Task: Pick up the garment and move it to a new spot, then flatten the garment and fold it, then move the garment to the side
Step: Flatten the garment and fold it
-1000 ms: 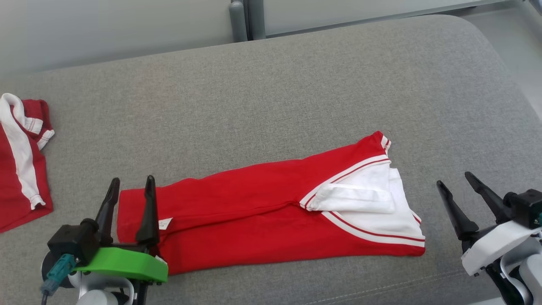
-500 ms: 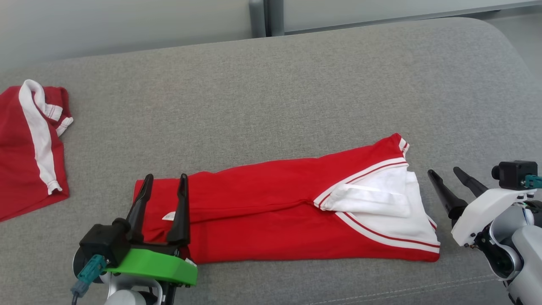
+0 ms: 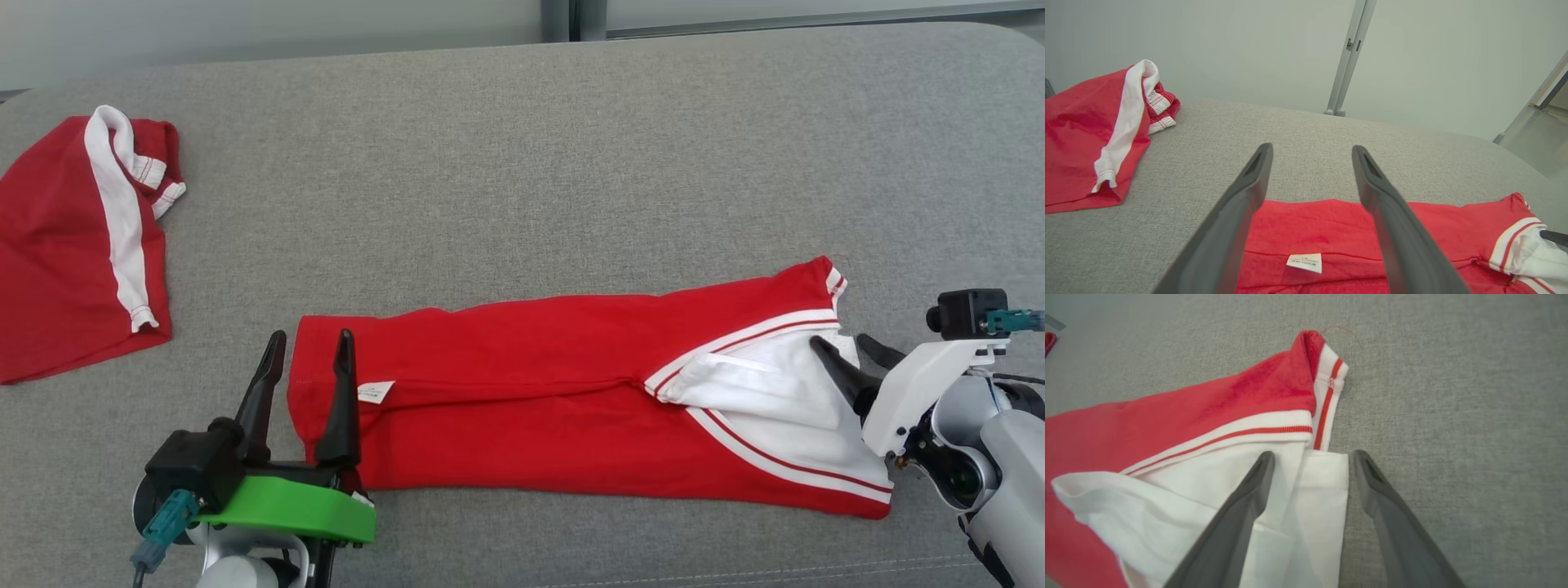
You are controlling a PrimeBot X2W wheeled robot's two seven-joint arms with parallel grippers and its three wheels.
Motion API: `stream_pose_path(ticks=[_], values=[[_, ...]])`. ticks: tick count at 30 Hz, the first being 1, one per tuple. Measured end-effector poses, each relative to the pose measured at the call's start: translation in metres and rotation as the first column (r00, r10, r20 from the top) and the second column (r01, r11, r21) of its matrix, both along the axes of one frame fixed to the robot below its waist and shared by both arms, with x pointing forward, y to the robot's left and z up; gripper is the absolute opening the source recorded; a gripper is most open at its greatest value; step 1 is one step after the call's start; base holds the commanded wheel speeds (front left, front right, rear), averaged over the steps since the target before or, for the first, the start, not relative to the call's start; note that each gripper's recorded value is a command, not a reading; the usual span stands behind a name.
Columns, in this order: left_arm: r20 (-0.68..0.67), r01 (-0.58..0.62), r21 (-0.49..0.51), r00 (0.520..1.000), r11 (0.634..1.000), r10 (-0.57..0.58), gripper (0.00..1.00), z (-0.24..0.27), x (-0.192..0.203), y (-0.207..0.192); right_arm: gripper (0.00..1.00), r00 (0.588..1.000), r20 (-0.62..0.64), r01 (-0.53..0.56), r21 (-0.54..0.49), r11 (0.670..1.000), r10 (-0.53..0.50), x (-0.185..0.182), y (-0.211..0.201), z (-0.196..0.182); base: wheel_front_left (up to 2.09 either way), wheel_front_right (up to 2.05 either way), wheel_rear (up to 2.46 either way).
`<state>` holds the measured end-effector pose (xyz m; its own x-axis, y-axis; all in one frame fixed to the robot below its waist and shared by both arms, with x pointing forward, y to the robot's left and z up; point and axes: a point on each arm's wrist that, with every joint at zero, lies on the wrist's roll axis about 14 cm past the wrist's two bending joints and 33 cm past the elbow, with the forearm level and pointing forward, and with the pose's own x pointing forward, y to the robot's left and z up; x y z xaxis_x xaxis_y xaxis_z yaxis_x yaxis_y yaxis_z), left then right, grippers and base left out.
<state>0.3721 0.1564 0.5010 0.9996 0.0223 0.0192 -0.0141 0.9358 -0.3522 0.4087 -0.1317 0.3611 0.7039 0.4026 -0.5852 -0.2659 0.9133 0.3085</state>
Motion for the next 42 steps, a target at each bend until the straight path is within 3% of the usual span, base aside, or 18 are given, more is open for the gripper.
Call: stream_pose_path(ticks=[9,11,15,17,30,42], values=[[-0.003,-0.004,-0.006,1.0,1.0,0.004,1.0,-0.001,0.001,0.0,1.0,0.996,-0.087,-0.02,0.005,1.0,0.02,-0.006,0.006,-0.011,0.0,0.0,0.0],[-0.003,-0.005,-0.007,1.0,1.0,0.005,1.0,-0.001,0.001,-0.001,0.44,0.994,-0.097,-0.039,0.018,0.999,0.041,-0.007,0.014,-0.011,0.0,0.0,0.0],[-0.002,-0.006,-0.013,1.0,1.0,0.006,1.0,-0.001,0.001,-0.002,0.22,0.988,-0.119,-0.089,0.054,0.995,0.095,-0.013,0.034,-0.009,0.0,0.0,0.0],[-0.001,-0.007,-0.015,1.0,1.0,0.007,1.0,-0.001,0.001,-0.002,0.0,0.988,-0.115,-0.101,0.06,0.993,0.107,-0.013,0.039,-0.007,0.0,0.0,0.0],[0.02,-0.013,-0.017,1.0,1.0,0.013,1.0,0.005,-0.002,-0.001,0.0,0.995,-0.015,-0.101,0.014,0.995,0.101,0.005,0.02,0.022,0.0,0.0,0.0],[0.041,0.039,-0.026,0.998,0.999,-0.038,1.0,0.011,0.004,-0.017,0.0,0.997,0.07,0.022,-0.136,0.991,-0.013,0.019,-0.07,0.052,0.0,0.0,0.0]])
